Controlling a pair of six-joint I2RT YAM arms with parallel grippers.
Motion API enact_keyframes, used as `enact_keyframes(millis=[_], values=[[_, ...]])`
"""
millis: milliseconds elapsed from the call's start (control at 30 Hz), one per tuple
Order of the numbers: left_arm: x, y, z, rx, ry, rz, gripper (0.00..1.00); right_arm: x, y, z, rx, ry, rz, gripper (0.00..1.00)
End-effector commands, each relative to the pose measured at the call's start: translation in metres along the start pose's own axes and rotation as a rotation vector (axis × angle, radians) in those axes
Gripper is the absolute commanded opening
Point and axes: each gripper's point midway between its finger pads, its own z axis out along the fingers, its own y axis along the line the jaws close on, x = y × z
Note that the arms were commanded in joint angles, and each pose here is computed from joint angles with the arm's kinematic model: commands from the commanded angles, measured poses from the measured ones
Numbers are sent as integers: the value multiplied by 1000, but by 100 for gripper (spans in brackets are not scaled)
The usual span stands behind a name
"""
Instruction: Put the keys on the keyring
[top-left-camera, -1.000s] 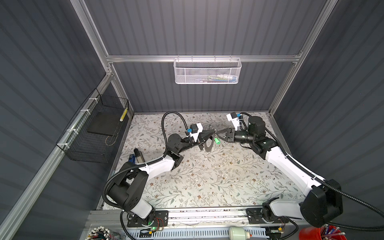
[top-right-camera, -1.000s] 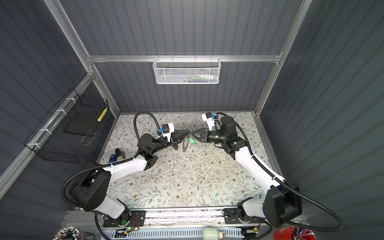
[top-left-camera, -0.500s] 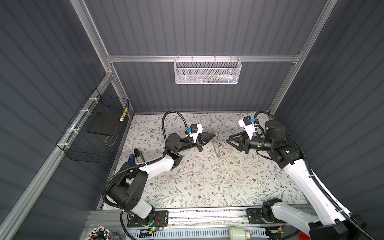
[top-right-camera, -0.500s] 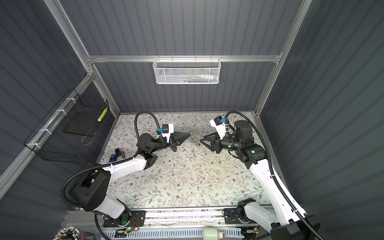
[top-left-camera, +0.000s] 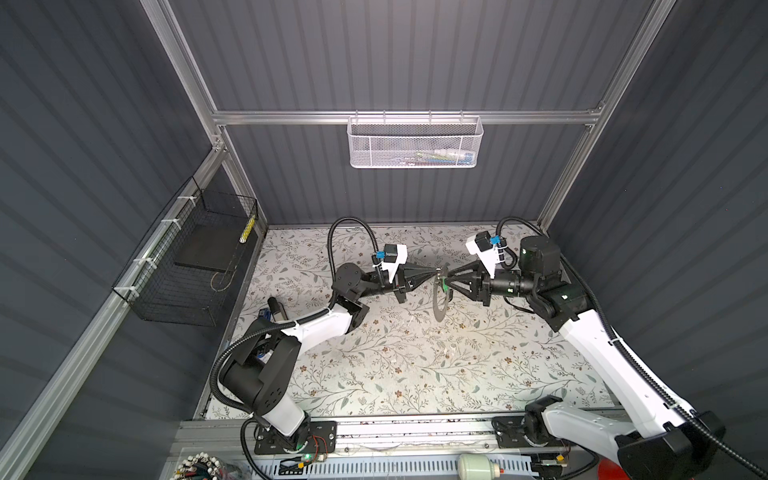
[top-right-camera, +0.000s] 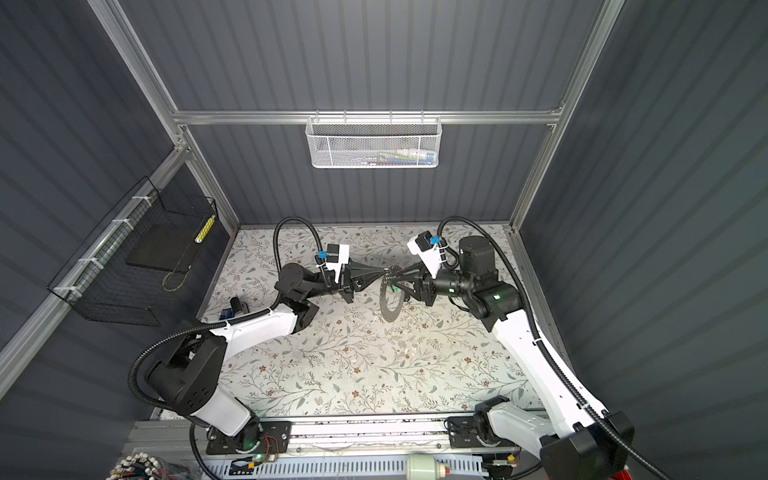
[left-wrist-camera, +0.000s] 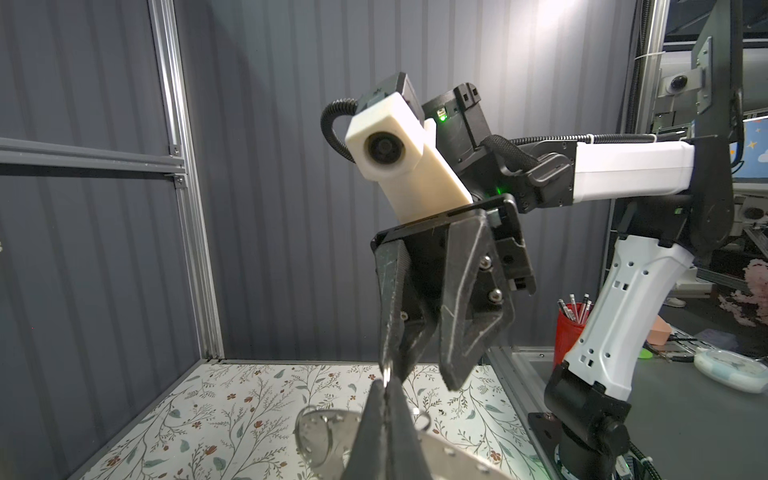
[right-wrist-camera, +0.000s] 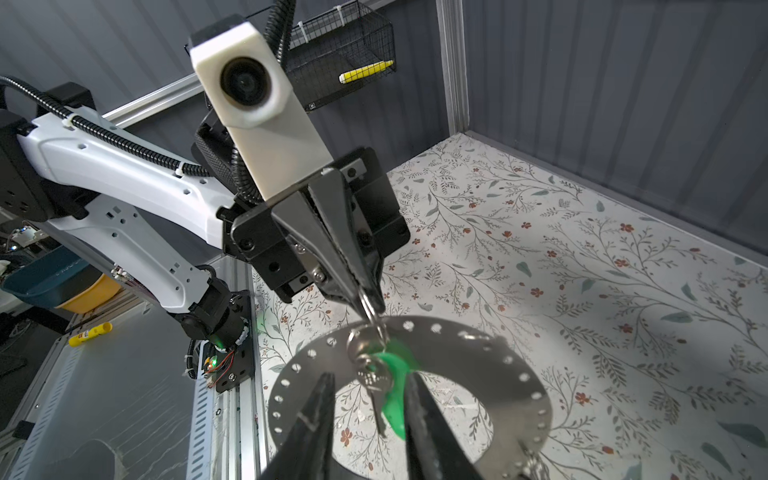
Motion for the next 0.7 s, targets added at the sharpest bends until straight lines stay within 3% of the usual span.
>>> enact_keyframes(millis=[0, 233, 667], values=[[-20, -4, 3, 40, -39, 53, 0, -12, -4, 3, 9, -21, -47, 29], [-21, -6, 3, 46, -36, 53, 0, -13, -13, 7, 30, -28, -57, 28], [-21, -5, 4, 54, -33, 46, 0, -14, 5, 17, -92, -35, -83, 21]])
